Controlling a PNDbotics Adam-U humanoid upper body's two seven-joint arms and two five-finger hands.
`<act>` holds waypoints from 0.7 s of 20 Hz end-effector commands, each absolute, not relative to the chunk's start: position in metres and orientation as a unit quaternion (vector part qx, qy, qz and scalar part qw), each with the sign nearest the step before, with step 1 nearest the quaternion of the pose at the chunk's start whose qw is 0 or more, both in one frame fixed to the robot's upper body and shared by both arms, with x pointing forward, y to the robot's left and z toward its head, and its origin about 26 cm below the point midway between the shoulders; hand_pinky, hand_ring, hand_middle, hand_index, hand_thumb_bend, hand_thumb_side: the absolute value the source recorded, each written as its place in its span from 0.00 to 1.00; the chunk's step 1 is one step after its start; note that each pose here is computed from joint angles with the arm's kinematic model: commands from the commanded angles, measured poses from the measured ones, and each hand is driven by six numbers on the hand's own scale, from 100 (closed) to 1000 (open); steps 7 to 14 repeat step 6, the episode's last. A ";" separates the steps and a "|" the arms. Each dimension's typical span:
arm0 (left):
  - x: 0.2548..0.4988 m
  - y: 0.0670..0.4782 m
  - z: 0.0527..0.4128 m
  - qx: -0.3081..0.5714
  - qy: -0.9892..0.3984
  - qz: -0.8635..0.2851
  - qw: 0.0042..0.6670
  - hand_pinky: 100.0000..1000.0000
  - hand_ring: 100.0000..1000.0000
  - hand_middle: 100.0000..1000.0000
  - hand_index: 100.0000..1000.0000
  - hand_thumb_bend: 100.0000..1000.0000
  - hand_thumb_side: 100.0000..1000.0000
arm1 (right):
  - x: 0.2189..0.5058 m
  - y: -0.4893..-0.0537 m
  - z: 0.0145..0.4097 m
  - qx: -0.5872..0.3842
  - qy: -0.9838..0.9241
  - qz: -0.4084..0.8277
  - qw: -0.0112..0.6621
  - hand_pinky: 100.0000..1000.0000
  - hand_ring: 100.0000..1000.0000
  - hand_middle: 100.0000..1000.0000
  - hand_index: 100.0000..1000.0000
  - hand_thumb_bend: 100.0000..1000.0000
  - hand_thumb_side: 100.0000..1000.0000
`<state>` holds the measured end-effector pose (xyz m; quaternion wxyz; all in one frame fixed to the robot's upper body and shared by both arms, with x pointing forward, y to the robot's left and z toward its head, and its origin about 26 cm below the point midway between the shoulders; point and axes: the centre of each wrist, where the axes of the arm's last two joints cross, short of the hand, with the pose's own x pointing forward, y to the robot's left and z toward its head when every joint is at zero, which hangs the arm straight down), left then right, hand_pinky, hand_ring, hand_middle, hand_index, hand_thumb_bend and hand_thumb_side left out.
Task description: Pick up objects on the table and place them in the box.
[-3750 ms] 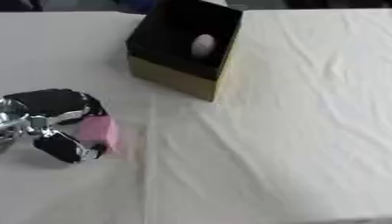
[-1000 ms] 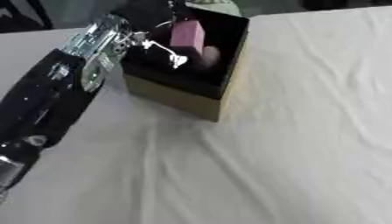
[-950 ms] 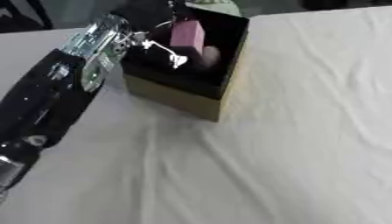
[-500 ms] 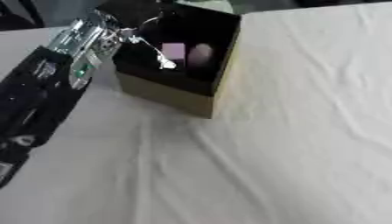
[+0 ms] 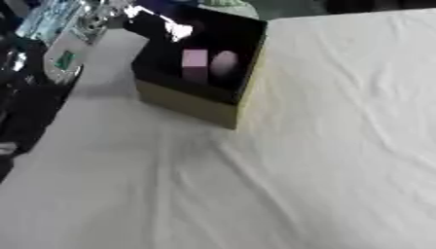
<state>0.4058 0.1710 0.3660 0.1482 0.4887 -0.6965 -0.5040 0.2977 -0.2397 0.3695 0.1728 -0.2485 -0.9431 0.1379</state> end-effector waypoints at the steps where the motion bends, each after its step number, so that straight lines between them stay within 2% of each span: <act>1: 0.367 0.183 0.391 0.473 -0.751 -0.443 0.127 0.75 0.67 0.70 0.83 0.35 0.62 | 0.292 -0.244 0.376 -0.259 -0.943 0.138 0.160 0.79 0.77 0.74 0.74 0.00 0.60; 4: 0.330 0.199 0.392 0.456 -0.789 -0.390 0.132 0.74 0.66 0.70 0.83 0.30 0.62 | 0.293 -0.247 0.371 -0.267 -0.938 0.146 0.166 0.80 0.77 0.75 0.75 0.00 0.65; 6: 0.307 0.210 0.388 0.437 -0.817 -0.352 0.136 0.74 0.66 0.70 0.84 0.27 0.66 | 0.294 -0.249 0.368 -0.271 -0.935 0.153 0.172 0.80 0.78 0.76 0.75 0.00 0.69; 14: 0.307 0.210 0.388 0.437 -0.817 -0.352 0.136 0.74 0.66 0.70 0.84 0.27 0.66 | 0.294 -0.249 0.368 -0.271 -0.935 0.153 0.172 0.80 0.78 0.76 0.75 0.00 0.69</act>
